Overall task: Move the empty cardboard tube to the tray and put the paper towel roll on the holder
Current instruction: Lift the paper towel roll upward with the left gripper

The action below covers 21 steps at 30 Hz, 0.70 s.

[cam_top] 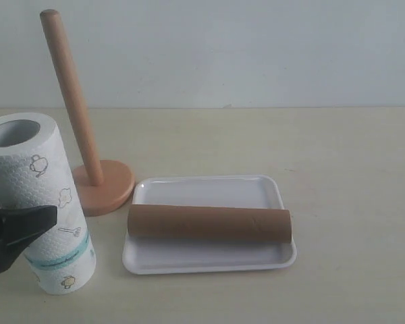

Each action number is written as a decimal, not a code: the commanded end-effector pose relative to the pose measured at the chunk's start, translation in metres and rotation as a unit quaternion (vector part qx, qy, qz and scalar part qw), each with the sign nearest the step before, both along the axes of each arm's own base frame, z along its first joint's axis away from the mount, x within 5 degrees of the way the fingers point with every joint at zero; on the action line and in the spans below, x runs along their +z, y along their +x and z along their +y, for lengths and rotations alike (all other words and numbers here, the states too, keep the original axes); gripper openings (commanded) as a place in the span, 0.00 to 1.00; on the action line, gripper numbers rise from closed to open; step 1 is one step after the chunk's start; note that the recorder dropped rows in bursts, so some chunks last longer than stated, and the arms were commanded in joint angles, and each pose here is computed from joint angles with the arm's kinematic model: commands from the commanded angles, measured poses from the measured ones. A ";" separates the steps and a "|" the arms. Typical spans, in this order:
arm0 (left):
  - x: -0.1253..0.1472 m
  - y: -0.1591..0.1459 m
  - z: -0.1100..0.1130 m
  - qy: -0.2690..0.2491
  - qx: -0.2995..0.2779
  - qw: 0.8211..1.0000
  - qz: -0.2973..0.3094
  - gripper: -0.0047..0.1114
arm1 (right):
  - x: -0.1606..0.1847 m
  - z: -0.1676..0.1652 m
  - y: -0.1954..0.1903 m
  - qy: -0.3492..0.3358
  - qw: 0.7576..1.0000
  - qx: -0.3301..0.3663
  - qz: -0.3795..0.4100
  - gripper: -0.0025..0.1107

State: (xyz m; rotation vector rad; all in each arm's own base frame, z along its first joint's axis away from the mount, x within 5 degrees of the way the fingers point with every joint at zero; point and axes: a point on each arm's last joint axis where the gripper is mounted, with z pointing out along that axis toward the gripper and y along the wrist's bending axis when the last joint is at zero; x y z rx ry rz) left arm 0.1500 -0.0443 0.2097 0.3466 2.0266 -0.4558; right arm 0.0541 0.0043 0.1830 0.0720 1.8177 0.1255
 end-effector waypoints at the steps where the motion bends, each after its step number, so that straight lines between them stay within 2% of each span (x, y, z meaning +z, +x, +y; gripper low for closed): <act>1: 0.000 0.002 0.003 0.011 0.015 1.000 0.001 0.99 | 0.001 0.000 0.000 -0.001 1.000 0.000 -0.007 0.02; 7: 0.008 0.008 0.002 0.013 0.009 1.000 -0.013 0.99 | 0.001 0.000 0.000 -0.001 1.000 0.000 -0.007 0.02; 10: 0.002 0.013 -0.003 0.013 -0.027 1.000 -0.001 0.99 | 0.001 0.000 0.000 -0.001 1.000 0.000 -0.007 0.02; 21: -0.009 0.042 -0.005 0.038 -0.048 0.998 0.034 0.99 | 0.001 0.000 0.000 -0.001 1.000 0.000 -0.007 0.02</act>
